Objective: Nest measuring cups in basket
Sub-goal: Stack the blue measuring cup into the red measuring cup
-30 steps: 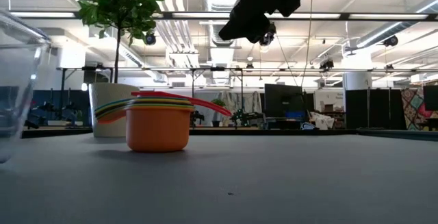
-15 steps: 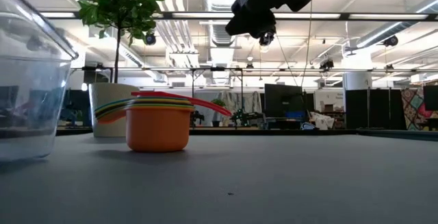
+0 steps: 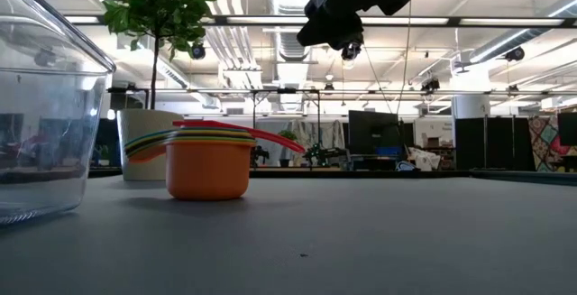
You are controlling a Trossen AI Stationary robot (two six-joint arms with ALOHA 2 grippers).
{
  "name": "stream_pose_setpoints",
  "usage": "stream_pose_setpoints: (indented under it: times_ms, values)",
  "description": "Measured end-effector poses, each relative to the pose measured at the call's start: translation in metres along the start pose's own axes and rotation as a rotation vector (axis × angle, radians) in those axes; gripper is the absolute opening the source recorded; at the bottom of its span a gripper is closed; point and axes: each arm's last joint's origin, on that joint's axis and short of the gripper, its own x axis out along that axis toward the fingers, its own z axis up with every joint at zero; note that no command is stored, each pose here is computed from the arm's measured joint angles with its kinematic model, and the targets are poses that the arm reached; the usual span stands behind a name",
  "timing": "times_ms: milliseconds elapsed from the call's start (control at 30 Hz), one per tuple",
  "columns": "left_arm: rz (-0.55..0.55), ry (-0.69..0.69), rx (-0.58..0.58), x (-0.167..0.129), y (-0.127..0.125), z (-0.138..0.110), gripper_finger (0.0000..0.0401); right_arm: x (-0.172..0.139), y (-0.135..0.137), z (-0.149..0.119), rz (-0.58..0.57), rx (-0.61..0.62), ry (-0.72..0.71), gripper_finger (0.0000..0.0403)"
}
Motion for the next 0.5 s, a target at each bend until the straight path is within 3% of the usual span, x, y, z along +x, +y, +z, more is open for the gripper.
stream_pose_setpoints:
  times_ms: [500]
  values:
    - [-0.032,-0.109,0.527,0.0015,-0.0052,0.0029,0.0126,0.0,0.0,-0.0001,0.0,-0.003,0.001,0.0226]
